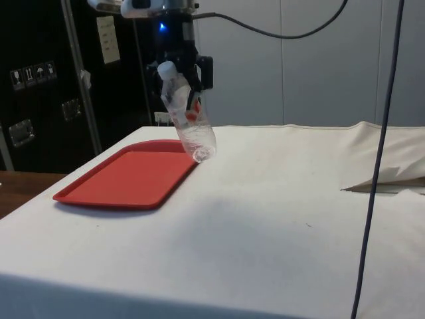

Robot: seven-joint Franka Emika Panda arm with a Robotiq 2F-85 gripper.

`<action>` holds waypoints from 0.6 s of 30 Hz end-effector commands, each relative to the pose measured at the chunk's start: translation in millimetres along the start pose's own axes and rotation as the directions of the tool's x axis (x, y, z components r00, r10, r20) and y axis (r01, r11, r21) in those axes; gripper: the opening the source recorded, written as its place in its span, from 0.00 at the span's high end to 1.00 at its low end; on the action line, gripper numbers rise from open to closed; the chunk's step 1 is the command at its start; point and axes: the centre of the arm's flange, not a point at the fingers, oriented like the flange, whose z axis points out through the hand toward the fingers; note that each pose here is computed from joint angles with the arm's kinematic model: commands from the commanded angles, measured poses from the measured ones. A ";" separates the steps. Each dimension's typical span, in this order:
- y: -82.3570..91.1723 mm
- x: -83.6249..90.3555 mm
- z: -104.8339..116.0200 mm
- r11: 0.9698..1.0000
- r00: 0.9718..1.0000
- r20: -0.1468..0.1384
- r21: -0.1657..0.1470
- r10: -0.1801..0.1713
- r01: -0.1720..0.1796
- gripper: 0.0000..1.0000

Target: Place the bottle upright on the tray.

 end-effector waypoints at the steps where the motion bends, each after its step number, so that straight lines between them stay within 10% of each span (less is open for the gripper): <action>1: 1.4 -1.7 -1.8 1.000 1.000 -0.016 -0.008 -0.001 0.001 0.67; 18: 14.7 -17.5 -17.7 0.999 0.991 -0.130 -0.036 0.000 -0.005 0.67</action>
